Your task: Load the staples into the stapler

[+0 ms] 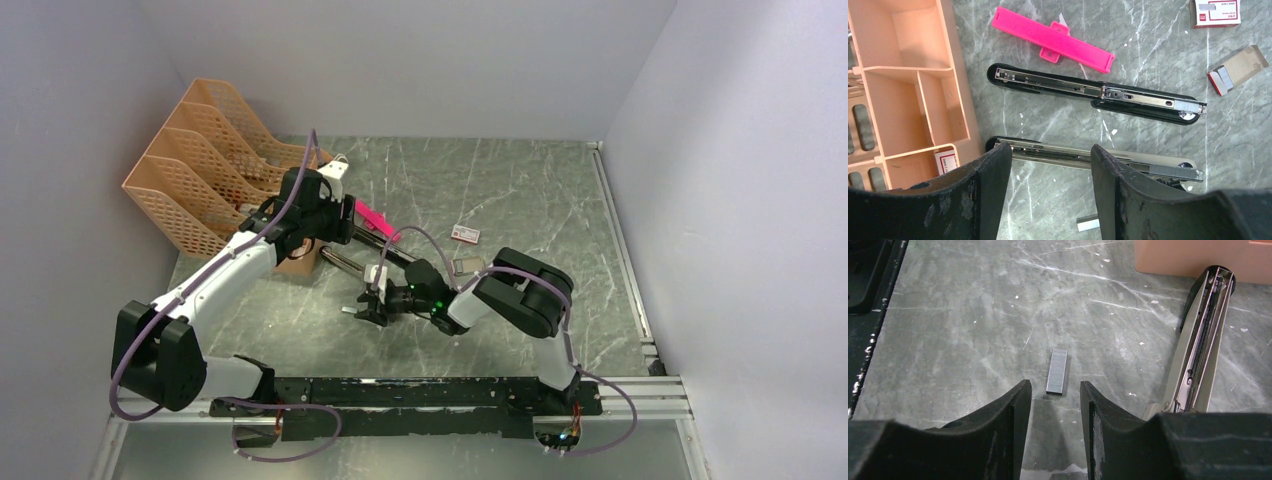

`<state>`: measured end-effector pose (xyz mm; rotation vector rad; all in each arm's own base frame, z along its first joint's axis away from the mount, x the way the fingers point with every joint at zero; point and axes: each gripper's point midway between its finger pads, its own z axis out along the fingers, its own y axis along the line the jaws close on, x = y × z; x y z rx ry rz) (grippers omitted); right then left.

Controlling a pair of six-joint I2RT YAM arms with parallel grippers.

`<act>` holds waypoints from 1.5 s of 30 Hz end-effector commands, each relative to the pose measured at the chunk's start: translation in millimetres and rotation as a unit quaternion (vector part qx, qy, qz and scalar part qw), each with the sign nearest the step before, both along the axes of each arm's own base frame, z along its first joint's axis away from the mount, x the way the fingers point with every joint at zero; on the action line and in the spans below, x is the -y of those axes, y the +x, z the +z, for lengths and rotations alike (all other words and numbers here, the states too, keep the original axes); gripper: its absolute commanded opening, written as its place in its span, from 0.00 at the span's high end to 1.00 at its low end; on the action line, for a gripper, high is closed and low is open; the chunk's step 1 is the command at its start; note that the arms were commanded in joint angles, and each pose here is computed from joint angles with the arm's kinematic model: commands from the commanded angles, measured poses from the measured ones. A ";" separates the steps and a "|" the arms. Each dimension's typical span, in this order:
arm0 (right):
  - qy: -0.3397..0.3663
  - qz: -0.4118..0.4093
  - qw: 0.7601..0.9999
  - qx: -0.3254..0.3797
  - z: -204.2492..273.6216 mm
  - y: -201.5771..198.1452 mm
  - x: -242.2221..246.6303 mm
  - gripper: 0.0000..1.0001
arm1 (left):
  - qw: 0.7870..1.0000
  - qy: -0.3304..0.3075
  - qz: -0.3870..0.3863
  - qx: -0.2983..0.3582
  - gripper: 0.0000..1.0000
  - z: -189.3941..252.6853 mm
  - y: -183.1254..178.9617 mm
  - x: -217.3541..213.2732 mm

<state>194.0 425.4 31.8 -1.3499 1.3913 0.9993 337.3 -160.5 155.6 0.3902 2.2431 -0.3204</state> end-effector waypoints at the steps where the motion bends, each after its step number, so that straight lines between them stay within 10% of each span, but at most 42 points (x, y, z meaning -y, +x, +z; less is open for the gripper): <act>1: 0.006 0.000 1.000 0.003 -0.1 2.8 -8.0 0.55 | 1.000 -0.002 0.000 0.025 0.36 14.9 2.6 1.1; 45: -0.044 -0.006 0.999 -0.022 -32.4 0.7 -4.1 0.82 | 1.000 -0.002 -0.004 0.030 0.36 15.2 1.6 4.4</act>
